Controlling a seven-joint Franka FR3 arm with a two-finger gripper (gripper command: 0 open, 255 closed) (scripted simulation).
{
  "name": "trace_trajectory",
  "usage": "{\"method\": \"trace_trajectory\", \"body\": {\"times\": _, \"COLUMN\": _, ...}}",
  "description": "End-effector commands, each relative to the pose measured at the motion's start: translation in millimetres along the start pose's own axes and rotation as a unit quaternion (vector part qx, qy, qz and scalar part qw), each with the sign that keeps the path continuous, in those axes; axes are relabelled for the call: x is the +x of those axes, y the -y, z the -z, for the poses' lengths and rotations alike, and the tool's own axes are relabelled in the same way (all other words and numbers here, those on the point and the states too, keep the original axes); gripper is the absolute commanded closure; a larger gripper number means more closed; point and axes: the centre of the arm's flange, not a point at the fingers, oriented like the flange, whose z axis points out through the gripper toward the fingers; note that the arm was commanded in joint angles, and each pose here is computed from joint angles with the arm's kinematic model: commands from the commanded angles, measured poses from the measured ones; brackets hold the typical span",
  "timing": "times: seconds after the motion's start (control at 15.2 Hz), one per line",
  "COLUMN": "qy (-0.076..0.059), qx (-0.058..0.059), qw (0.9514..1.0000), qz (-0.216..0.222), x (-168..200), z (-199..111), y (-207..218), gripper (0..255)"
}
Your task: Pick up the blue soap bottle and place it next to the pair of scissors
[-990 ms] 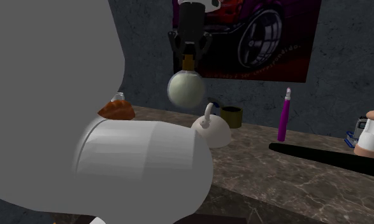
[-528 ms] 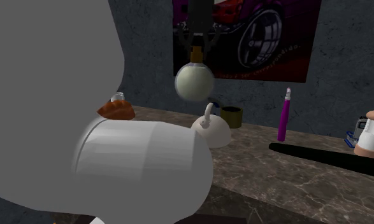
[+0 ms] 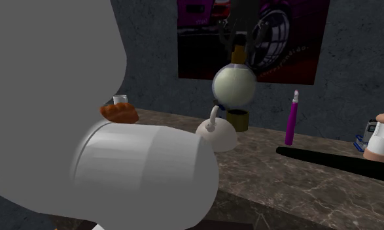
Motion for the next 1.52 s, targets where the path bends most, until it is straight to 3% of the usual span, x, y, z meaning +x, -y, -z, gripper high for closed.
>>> {"method": "trace_trajectory", "body": {"times": 0.0, "qy": 0.0, "qx": 0.0, "qw": 1.0, "qz": 0.001, "x": -2, "z": 1, "y": -25, "gripper": 255}}
{"method": "trace_trajectory", "body": {"times": 0.79, "qy": 0.0, "qx": 0.0, "qw": 1.0, "qz": 0.001, "x": -23, "z": 11, "y": -180, "gripper": 255}}
{"method": "trace_trajectory", "body": {"times": 1.45, "qy": 0.0, "qx": 0.0, "qw": 1.0, "qz": 0.001, "x": -20, "z": -42, "y": -183, "gripper": 255}}
